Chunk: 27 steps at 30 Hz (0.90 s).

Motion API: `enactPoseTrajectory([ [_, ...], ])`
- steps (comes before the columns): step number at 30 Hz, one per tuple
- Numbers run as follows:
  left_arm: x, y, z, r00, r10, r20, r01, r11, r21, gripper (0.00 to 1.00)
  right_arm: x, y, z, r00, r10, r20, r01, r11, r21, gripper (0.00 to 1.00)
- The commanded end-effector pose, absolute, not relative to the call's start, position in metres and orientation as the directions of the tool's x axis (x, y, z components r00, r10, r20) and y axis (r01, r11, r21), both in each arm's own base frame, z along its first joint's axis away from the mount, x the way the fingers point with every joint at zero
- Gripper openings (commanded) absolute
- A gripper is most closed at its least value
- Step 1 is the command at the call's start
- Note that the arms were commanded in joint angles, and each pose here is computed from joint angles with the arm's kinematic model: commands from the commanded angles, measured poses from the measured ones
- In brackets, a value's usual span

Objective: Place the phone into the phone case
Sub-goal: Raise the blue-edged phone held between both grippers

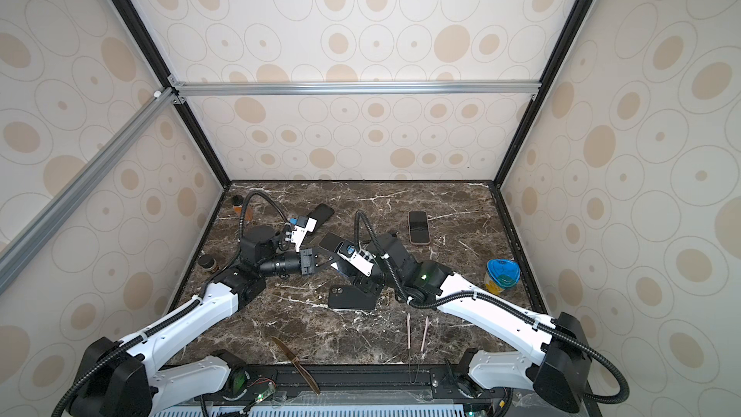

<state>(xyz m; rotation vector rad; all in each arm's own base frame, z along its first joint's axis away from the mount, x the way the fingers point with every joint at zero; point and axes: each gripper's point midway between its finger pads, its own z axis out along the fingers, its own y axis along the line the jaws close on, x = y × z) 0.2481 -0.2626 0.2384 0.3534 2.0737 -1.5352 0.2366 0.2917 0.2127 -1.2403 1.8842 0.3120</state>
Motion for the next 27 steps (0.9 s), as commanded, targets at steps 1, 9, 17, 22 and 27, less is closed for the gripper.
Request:
enactPoseTrajectory([
  [1, 0.248, -0.264, 0.267, -0.764, -0.119, -0.635, 0.593, 0.261, -0.762, 0.0, 0.237, 0.293, 0.232, -0.135, -0.611, -0.78, -0.838, 0.491, -0.239, 0.67],
  [9, 0.248, -0.26, 0.273, -0.737, -0.156, -0.658, 0.614, 0.254, -0.747, 0.0, 0.23, 0.285, 0.229, -0.161, -0.622, -0.767, -0.841, 0.492, -0.223, 0.97],
  [17, 0.252, -0.251, 0.282, -0.679, -0.2, -0.706, 0.647, 0.29, -0.705, 0.0, 0.223, 0.275, 0.248, -0.202, -0.548, -0.812, -0.821, 0.547, -0.165, 0.99],
  [22, 0.255, -0.24, 0.294, -0.61, -0.283, -0.74, 0.672, 0.31, -0.673, 0.0, 0.228, 0.265, 0.264, -0.345, -0.388, -0.855, -0.797, 0.602, 0.049, 0.98],
  [27, 0.257, -0.232, 0.311, -0.549, -0.357, -0.756, 0.696, 0.305, -0.65, 0.0, 0.235, 0.252, 0.292, -0.437, -0.166, -0.884, -0.77, 0.578, 0.272, 0.9],
])
